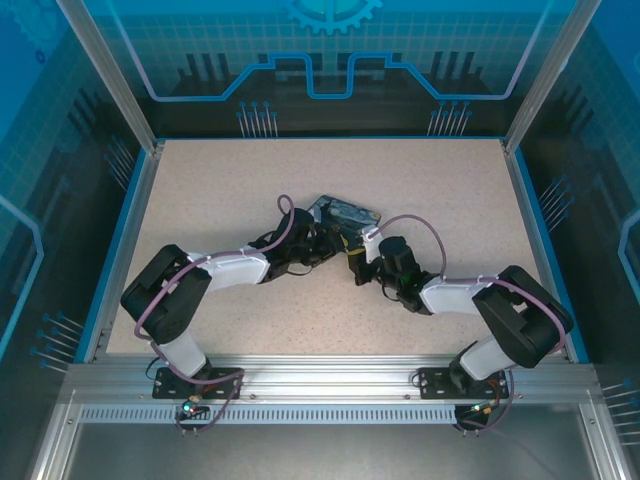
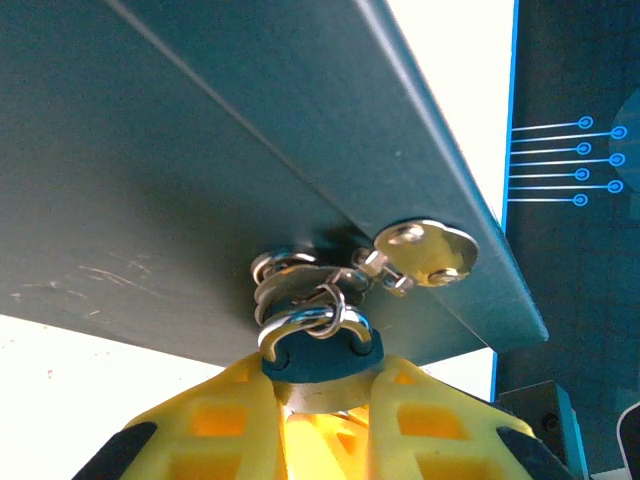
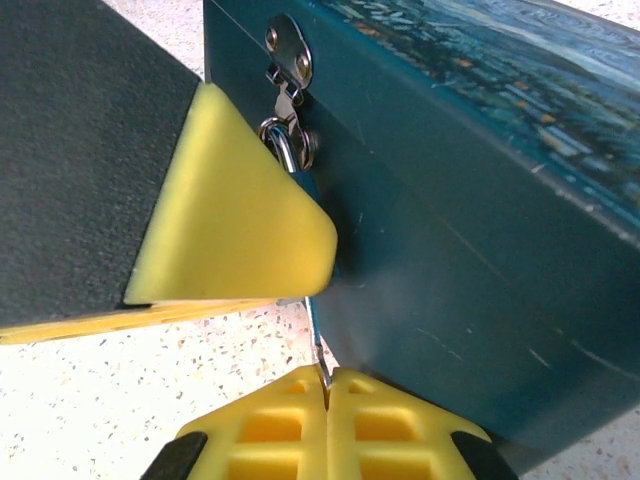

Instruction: Unlock a padlock with a key

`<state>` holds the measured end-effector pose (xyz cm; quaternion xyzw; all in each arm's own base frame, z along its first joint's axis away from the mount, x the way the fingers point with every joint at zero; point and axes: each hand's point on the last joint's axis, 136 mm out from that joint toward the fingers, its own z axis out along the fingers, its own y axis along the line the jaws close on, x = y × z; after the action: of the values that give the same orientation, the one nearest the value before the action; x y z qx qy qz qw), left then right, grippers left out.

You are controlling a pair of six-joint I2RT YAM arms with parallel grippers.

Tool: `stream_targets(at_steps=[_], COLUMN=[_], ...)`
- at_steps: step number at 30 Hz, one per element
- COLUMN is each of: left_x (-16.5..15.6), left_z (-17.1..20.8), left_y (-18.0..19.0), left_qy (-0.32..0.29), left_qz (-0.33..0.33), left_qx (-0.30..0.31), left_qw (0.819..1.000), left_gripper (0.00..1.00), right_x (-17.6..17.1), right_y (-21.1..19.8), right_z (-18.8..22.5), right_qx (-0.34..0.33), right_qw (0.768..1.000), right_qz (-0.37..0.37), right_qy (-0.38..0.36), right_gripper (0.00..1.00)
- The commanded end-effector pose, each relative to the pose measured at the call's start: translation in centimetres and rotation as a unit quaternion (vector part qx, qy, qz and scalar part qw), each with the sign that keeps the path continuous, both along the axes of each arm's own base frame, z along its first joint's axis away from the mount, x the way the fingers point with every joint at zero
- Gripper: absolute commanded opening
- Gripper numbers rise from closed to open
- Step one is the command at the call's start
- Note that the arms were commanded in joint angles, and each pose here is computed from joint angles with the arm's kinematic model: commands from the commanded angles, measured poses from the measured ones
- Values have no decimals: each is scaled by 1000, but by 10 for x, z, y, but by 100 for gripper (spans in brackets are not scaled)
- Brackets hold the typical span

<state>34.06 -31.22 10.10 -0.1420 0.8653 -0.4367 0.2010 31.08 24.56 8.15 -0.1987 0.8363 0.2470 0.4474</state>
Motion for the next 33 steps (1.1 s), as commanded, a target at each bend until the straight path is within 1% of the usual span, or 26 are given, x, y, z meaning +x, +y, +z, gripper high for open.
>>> stream_targets(at_steps=[1, 7, 17, 33], left_x=[-22, -23, -24, -20], left_z=[2, 1, -6, -11], left_y=[-22, -21, -19, -16], left_qy=[23, 25, 32, 46], left_qz=[-53, -53, -52, -42], left_qx=[-30, -28, -22, -18], left_qw=[998, 998, 998, 998], left_gripper=[0, 0, 0, 0], right_x=[23, 29, 29, 25], right_y=[17, 5, 5, -6], right_z=[55, 62, 70, 69], right_qx=[47, 47, 51, 8], right_qw=[995, 994, 993, 994], right_qz=[17, 16, 25, 17], right_qy=[-90, -98, -103, -108], right_gripper=[0, 0, 0, 0])
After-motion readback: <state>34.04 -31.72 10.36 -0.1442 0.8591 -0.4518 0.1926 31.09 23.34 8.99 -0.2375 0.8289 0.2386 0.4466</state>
